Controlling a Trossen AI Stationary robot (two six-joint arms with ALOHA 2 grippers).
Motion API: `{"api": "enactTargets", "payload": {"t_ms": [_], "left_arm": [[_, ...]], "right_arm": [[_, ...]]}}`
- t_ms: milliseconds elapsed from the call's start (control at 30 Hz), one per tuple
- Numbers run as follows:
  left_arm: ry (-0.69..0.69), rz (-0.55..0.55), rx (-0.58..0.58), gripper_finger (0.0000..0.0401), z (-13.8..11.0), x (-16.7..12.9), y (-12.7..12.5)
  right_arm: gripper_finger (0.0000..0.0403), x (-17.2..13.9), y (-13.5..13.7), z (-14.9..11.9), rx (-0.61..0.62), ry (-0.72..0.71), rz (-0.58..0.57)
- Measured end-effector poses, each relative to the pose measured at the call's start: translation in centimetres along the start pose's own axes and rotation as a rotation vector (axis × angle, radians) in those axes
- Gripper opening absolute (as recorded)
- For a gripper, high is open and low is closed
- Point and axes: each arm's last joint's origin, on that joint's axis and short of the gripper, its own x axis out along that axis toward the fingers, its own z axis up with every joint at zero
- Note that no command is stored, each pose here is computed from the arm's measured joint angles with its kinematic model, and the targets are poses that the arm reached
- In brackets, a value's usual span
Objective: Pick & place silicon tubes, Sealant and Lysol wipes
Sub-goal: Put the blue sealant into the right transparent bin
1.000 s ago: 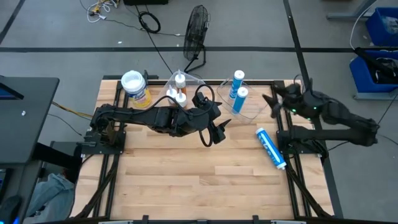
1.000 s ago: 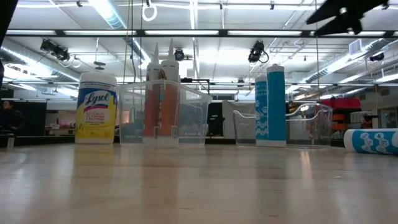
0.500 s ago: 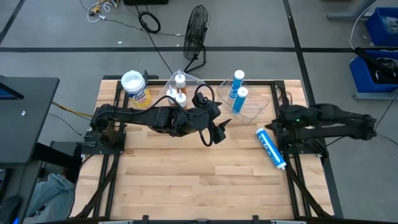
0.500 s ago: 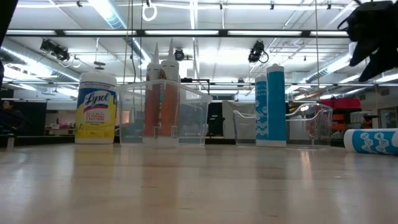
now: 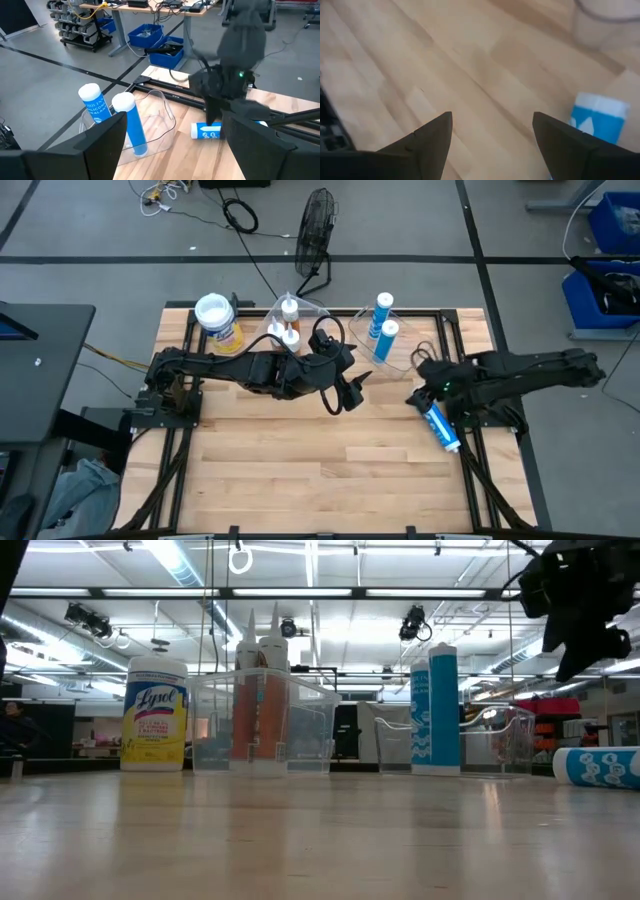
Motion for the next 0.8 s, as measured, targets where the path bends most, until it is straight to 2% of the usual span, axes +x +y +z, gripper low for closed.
{"api": "enactTargets", "payload": {"t_ms": [167,300,400,567,800], "left_arm": [[0.0,0.0,0.0,0.033,0.0,0.0,0.0],[0.0,0.0,0.001,0.033,0.0,0.0,0.0],[0.0,0.0,0.001,0.033,0.0,0.0,0.0],[0.001,0.0,0.002,0.033,0.0,0.0,0.0],[0.002,0.0,0.002,0.033,0.0,0.0,0.0]], "right_arm": [[0.0279,1.4,1.8,-0.6,-0.039,0.139,-0.131],[0.0279,2.7,2.7,-1.4,-0.097,0.235,-0.313],[0.0279,3.6,2.9,-1.9,-0.119,0.281,-0.404],[0.0279,4.4,3.4,-2.2,-0.127,0.284,-0.42],[0.0279,4.4,3.3,-2.2,-0.105,0.176,-0.472]]}}
